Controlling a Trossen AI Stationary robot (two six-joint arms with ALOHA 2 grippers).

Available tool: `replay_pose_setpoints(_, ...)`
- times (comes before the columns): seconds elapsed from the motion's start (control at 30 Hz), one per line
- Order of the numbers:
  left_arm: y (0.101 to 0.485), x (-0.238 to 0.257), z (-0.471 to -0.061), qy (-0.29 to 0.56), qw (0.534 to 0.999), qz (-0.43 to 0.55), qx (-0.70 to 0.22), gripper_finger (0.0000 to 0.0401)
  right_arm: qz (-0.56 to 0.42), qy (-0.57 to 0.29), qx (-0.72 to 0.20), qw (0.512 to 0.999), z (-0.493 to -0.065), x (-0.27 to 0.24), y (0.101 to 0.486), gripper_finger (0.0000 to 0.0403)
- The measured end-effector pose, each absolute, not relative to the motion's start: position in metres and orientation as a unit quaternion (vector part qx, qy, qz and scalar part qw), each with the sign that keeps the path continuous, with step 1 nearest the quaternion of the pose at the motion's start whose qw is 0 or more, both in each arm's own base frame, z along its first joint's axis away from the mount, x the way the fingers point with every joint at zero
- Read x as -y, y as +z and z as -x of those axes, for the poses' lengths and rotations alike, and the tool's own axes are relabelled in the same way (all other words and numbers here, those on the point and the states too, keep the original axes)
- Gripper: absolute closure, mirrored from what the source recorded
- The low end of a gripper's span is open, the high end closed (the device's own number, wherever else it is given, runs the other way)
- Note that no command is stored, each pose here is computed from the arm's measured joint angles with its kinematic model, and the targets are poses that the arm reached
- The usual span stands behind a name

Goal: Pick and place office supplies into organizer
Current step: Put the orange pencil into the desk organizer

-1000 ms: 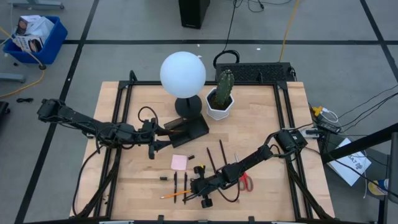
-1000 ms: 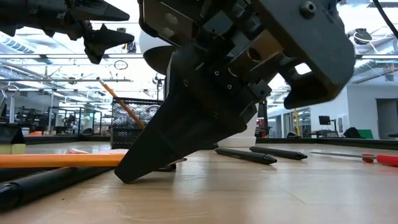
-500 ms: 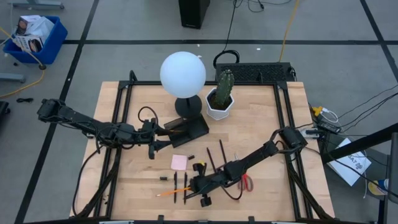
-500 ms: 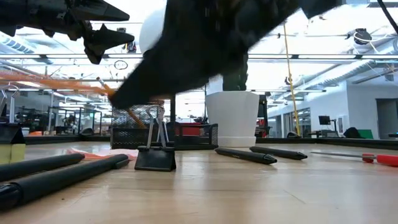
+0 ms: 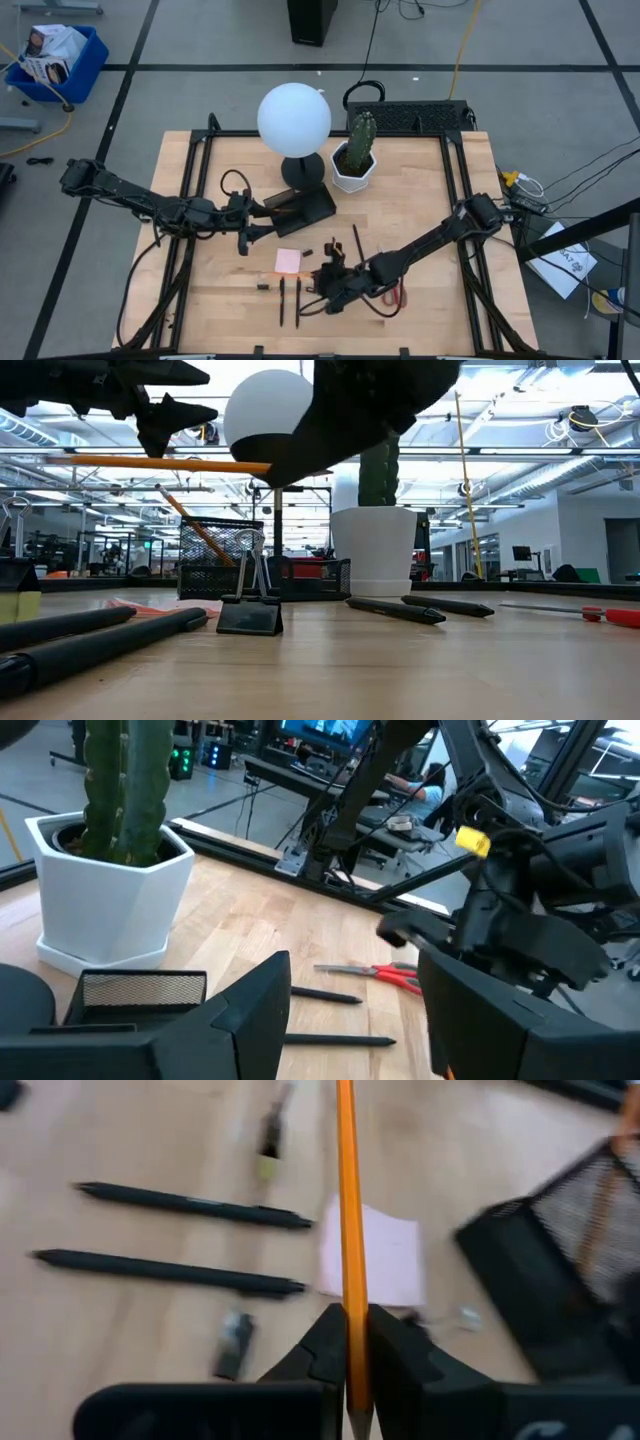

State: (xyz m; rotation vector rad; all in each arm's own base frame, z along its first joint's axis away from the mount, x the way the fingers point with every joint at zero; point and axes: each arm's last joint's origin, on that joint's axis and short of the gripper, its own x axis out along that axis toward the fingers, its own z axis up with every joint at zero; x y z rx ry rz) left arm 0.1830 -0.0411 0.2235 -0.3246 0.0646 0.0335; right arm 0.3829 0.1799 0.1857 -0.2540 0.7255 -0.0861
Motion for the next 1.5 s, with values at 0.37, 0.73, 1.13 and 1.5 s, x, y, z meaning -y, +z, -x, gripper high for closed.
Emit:
replay_pose_setpoints(0.37, 0.235, 0.042, -0.183, -0.006, 0.985, 0.171, 0.024, 0.0174, 0.158, -0.125, -0.31, 0.929, -0.381, -0.17, 0.207, 0.0384)
replay_pose_setpoints(0.73, 0.235, 0.042, -0.183, -0.006, 0.986, 0.167, 0.025, 0.0174, 0.162, -0.164, -0.295, 0.927, -0.382, -0.165, 0.211, 0.0383)
replay_pose_setpoints(1.13, 0.232, 0.044, -0.183, -0.038, 0.985, 0.169, 0.005, 0.0174, 0.18, -0.217, -0.276, 0.919, -0.367, -0.156, 0.241, 0.0383)
replay_pose_setpoints(1.5, 0.232, 0.043, -0.184, -0.028, 0.983, 0.182, 0.003, 0.0174, 0.168, -0.218, -0.235, 0.932, -0.365, -0.147, 0.239, 0.0383)
